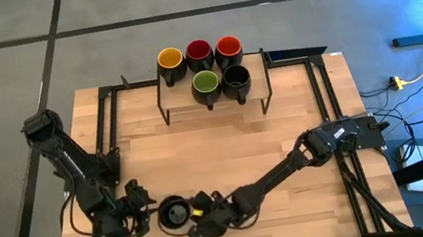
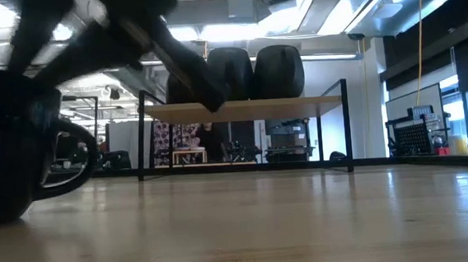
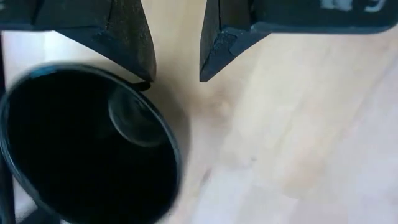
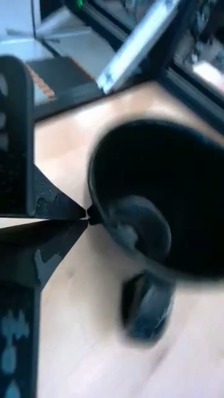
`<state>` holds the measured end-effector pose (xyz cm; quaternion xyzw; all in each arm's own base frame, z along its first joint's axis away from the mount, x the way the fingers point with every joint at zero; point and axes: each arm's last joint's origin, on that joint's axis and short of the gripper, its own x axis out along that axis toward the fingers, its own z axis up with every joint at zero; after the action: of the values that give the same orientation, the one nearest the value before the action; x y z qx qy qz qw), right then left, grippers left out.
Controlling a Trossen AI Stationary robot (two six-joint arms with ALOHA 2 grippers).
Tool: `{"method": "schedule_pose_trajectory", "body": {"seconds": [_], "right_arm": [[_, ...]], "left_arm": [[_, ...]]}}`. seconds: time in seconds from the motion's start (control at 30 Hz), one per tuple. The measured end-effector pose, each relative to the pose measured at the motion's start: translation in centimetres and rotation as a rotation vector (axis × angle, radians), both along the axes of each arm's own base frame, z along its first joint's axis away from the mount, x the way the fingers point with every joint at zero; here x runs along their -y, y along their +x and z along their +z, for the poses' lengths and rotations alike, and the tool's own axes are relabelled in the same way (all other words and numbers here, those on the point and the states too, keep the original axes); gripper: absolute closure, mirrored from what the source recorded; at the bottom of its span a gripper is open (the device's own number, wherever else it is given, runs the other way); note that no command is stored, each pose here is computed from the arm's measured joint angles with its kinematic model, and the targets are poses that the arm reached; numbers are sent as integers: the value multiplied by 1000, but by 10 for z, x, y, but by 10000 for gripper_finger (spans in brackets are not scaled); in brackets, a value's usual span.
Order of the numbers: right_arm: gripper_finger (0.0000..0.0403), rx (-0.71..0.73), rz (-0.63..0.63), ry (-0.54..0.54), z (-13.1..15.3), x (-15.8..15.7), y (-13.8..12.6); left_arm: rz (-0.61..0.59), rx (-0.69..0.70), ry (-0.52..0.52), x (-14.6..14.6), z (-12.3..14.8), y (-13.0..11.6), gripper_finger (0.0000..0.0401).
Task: Place coffee mugs
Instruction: Put the black mug on the shelf
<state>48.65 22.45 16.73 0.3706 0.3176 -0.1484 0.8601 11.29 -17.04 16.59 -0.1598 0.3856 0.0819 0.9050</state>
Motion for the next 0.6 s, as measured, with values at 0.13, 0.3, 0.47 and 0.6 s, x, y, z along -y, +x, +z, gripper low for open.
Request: {"method": "schedule_pose_trajectory", "body": {"seconds": [0.13,0.3,0.47,0.6], "right_arm": [[402,36,16,8,3,-5,0],[402,-26,34,-29,1,-3,-4],[402,-90,50,-56,22,2,-16],[402,-149,73,-41,26,8,-20]], "left_arm": [[40,2,22,-7,1,6,283],[-6,-74,12,-10,1,8,283],[-63,-75,-51,-11,13,-2,283],[-108,-58,-86,-8,20,-11,283]]}}
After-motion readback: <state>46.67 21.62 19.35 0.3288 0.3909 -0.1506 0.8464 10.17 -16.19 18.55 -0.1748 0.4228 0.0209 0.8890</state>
